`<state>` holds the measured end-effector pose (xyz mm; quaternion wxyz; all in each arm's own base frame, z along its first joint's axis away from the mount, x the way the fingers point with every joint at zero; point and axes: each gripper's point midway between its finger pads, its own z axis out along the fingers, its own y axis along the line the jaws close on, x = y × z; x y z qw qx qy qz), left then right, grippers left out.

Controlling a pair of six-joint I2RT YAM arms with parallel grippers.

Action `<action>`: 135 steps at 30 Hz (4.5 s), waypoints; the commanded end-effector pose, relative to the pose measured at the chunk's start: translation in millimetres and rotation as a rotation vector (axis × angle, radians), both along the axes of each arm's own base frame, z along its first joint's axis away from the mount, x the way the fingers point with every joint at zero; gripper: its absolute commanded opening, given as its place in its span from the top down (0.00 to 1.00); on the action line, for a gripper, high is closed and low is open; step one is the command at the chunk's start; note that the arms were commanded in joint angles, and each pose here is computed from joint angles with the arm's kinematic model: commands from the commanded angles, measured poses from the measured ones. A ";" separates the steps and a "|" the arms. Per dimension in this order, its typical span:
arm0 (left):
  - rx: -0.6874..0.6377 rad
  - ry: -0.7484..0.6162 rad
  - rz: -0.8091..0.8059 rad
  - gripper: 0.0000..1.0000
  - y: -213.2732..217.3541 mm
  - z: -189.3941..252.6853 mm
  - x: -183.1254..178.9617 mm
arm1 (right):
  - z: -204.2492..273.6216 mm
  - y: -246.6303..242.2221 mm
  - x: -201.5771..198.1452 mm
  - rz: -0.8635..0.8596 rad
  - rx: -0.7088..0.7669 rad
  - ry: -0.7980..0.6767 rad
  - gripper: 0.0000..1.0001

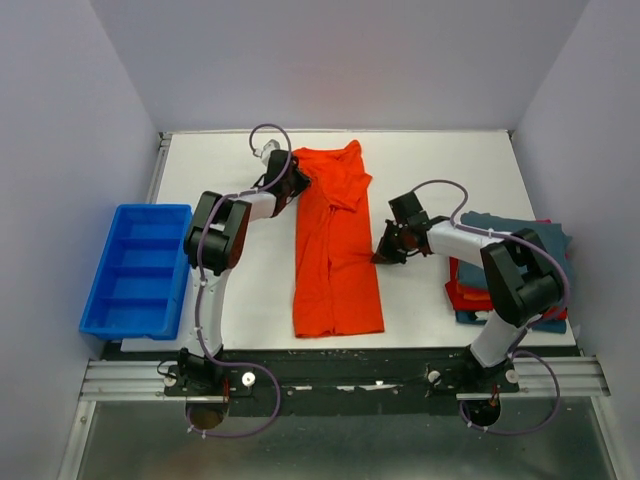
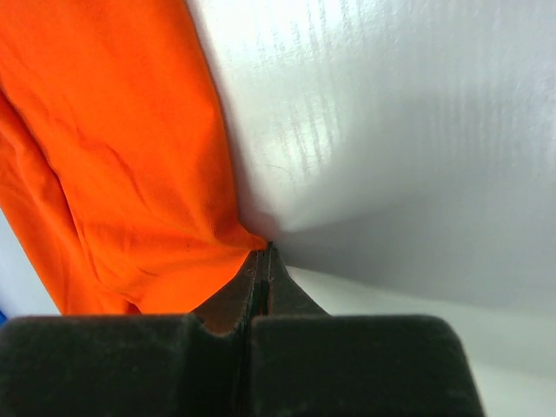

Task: Fold and stack the t-shirts
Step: Rotate the tshirt 90 degrees, then grab the bottom of the folded rectangular tshirt with both arms

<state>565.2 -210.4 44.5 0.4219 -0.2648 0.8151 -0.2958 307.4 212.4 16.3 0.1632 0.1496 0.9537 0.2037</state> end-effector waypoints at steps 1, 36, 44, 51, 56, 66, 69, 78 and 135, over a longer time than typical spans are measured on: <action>0.004 -0.004 0.038 1.00 -10.4 -2.0 28.6 | -14.1 -25.3 -9.1 0.063 -0.086 0.053 0.99; 0.362 0.047 -0.108 0.14 41.4 60.1 -150.4 | 43.1 -52.3 -74.2 0.108 0.013 -0.153 0.52; 0.321 0.102 -0.195 0.16 33.4 51.9 -240.6 | 43.6 -55.4 -90.2 0.107 0.025 -0.157 0.48; 0.318 0.201 -0.271 0.21 24.4 34.9 -290.5 | 29.9 -40.6 -106.3 0.136 0.091 -0.107 0.51; 0.283 0.257 -0.312 0.25 26.5 25.1 -318.6 | 24.6 -19.9 -118.1 0.191 0.113 -0.059 0.52; 0.240 0.420 -0.390 0.31 27.6 19.2 -380.0 | 4.3 -4.6 -162.3 0.231 0.100 0.070 0.62; 0.239 0.440 -0.396 0.32 27.9 16.5 -390.9 | 3.6 -3.8 -163.0 0.234 0.099 0.073 0.63; 0.245 0.514 -0.432 0.34 36.3 8.3 -417.6 | -2.3 -4.6 -173.1 0.256 0.088 0.125 0.69; -0.010 0.489 -0.606 1.00 -26.1 9.5 -439.1 | 19.7 -38.9 -180.1 0.247 -0.036 0.060 0.99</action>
